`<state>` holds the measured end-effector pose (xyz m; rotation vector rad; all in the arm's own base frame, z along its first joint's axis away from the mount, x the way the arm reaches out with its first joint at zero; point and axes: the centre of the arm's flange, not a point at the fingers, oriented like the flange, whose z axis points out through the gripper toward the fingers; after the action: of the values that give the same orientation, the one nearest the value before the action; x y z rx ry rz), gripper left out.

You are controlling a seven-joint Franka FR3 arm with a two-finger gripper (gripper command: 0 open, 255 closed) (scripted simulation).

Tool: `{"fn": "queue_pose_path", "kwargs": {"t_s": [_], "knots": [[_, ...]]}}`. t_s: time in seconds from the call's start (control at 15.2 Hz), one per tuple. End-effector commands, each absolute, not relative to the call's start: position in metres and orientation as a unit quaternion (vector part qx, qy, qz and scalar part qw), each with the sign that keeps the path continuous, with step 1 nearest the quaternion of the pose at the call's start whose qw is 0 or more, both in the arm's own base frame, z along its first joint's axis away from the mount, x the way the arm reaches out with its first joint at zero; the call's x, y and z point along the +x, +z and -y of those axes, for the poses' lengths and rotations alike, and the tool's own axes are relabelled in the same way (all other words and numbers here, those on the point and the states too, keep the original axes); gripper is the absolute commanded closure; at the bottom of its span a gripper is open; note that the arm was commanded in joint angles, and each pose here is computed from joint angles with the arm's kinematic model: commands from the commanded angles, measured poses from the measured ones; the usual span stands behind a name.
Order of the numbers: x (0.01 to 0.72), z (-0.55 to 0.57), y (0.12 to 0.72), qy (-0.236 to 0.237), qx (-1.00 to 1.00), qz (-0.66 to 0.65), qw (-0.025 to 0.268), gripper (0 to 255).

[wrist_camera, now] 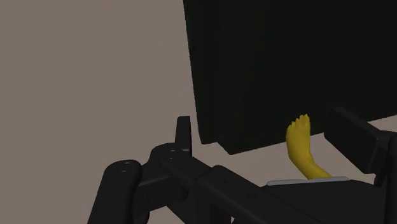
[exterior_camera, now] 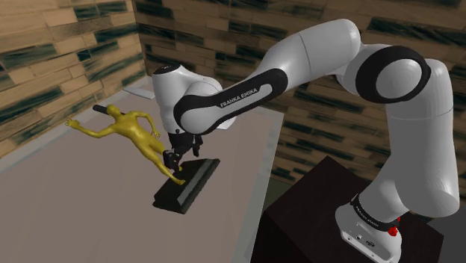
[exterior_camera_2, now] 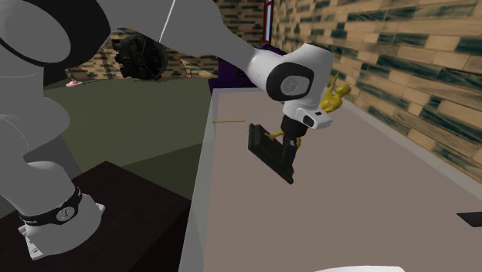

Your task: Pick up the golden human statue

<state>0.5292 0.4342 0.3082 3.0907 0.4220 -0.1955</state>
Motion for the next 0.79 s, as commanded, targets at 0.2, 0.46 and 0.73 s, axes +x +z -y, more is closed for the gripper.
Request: {"fn": "queue_pose_path", "kwargs": {"t_s": [0.2,0.46,0.73], "knots": [[0.526,-0.437,0.281,-0.065,0.988,-0.137,0.009,0],[0.528,-0.433,0.281,-0.065,0.988,-0.137,0.009,255],[0.524,-0.438,0.284,-0.065,0.988,-0.137,0.009,255]]}}
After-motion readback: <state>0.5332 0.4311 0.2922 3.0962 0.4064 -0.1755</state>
